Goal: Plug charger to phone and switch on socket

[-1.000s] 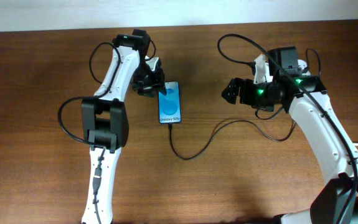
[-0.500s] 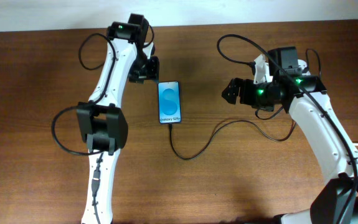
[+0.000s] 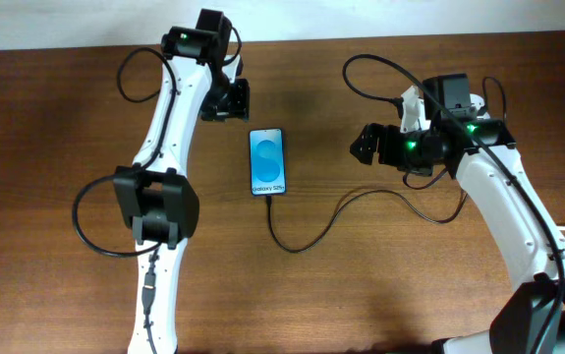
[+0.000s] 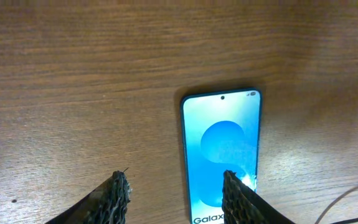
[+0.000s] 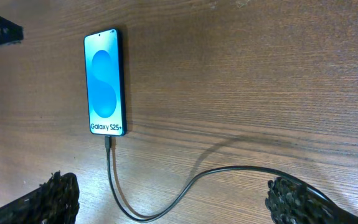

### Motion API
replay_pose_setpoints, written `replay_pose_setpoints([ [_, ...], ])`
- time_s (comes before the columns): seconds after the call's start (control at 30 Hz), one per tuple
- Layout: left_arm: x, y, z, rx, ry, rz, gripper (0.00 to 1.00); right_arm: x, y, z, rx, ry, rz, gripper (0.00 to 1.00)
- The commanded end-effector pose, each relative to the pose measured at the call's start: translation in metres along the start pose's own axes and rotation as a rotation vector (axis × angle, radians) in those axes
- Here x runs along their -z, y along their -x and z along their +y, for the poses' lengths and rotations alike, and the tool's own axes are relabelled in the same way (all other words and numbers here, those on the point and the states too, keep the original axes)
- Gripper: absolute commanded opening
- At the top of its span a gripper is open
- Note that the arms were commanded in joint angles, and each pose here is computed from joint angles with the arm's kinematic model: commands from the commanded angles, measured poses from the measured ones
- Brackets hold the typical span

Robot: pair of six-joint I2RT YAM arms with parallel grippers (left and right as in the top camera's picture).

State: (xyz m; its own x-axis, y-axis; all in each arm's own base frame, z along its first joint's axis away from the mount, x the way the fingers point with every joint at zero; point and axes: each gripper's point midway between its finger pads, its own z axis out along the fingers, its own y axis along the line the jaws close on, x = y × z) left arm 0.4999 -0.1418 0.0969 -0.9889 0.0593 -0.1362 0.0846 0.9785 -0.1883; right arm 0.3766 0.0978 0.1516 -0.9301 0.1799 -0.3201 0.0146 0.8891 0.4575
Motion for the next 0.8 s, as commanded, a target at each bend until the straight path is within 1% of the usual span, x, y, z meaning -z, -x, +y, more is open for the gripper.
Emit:
replay_pose_setpoints([
  [0.0, 0.038, 0.011, -0.004, -0.006, -0.004, -0.094, 0.51, 0.004, 0.006, 0.001, 0.015, -0.006, -0.019, 0.98],
  [0.2, 0.062, 0.014, -0.009, -0.018, -0.015, -0.146, 0.51, 0.005, 0.009, 0.001, 0.018, -0.004, -0.027, 0.98],
  [0.3, 0.084, 0.015, -0.012, -0.058, -0.019, -0.192, 0.51, 0.007, 0.012, 0.003, 0.022, -0.001, -0.038, 0.98],
  [0.4, 0.117, 0.015, -0.017, -0.097, -0.024, -0.257, 0.50, 0.022, 0.026, 0.006, 0.022, -0.001, -0.069, 0.99],
  [0.43, 0.131, 0.014, -0.017, -0.113, -0.025, -0.285, 0.50, 0.033, 0.032, 0.006, 0.015, -0.005, -0.082, 1.00],
  [0.5, 0.156, 0.013, -0.015, -0.133, -0.023, -0.337, 0.50, 0.060, 0.045, 0.002, 0.034, -0.022, -0.111, 0.92],
  [0.6, 0.192, 0.007, -0.018, -0.140, -0.029, -0.409, 0.51, 0.105, 0.061, -0.009, 0.027, -0.056, -0.156, 0.91],
  [0.63, 0.202, 0.004, -0.020, -0.143, -0.031, -0.428, 0.51, 0.117, 0.065, -0.013, 0.025, -0.066, -0.172, 0.88],
  [0.77, 0.218, 0.001, -0.016, -0.141, -0.028, -0.460, 0.55, 0.172, 0.080, -0.044, -0.047, -0.118, -0.293, 0.88],
])
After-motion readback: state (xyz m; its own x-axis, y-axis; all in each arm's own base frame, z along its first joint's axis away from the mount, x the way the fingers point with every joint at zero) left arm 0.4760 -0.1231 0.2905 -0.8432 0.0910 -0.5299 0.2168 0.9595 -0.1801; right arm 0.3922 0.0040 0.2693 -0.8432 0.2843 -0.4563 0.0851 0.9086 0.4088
